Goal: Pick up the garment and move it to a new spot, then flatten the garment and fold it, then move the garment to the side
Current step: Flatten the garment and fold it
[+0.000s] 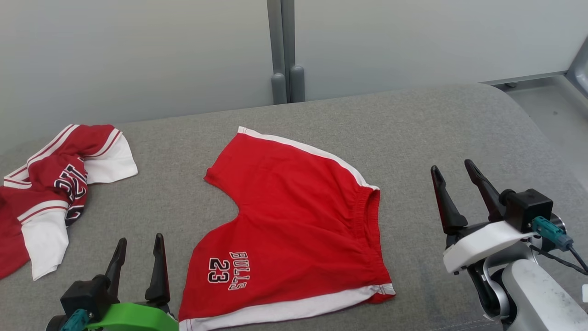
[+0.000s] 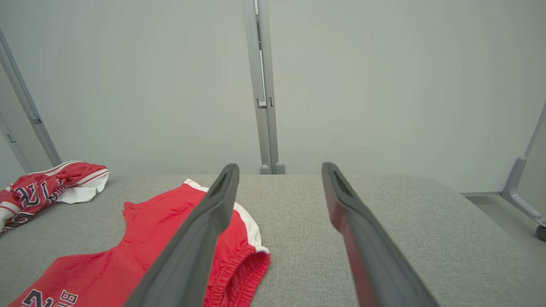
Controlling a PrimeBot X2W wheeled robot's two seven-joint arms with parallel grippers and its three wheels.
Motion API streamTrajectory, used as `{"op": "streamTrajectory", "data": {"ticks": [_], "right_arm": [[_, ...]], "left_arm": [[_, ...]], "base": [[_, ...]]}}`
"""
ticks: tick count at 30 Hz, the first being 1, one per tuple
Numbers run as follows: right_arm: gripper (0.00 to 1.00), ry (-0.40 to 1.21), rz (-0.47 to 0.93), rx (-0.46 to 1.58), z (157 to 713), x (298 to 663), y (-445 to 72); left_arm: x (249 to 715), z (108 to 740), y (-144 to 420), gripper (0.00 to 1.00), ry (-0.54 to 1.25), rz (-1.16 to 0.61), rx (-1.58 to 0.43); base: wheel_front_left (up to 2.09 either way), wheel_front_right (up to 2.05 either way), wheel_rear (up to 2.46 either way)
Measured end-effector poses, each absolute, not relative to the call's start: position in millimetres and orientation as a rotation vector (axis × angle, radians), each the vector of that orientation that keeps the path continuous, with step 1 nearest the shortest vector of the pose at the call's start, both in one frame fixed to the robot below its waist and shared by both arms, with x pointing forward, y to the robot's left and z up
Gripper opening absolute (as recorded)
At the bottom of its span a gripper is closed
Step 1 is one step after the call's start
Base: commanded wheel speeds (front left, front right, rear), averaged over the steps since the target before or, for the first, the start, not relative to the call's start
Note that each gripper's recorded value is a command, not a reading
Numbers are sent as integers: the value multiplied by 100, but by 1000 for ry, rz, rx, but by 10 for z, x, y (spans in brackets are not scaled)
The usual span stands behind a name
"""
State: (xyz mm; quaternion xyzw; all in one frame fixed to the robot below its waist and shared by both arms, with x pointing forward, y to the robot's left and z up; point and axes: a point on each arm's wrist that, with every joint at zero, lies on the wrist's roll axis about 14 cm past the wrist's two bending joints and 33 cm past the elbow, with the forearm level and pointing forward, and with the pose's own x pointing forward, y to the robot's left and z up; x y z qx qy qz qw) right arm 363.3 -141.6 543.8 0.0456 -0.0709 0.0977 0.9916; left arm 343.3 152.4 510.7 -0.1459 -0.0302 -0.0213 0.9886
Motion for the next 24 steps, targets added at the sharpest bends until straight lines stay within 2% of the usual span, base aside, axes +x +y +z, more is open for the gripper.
{"op": "streamTrajectory", "data": {"ticks": [19, 24], "right_arm": [[100, -114, 203, 111, 5323, 3566, -1327], [100, -60, 236, 107, 5141, 3497, -1256]], "left_arm": [[3338, 5048, 1567, 100, -48, -13, -295], [3267, 4908, 1561, 100, -5, -7, -294]], "base": [[0, 0, 0], [0, 0, 0]]}}
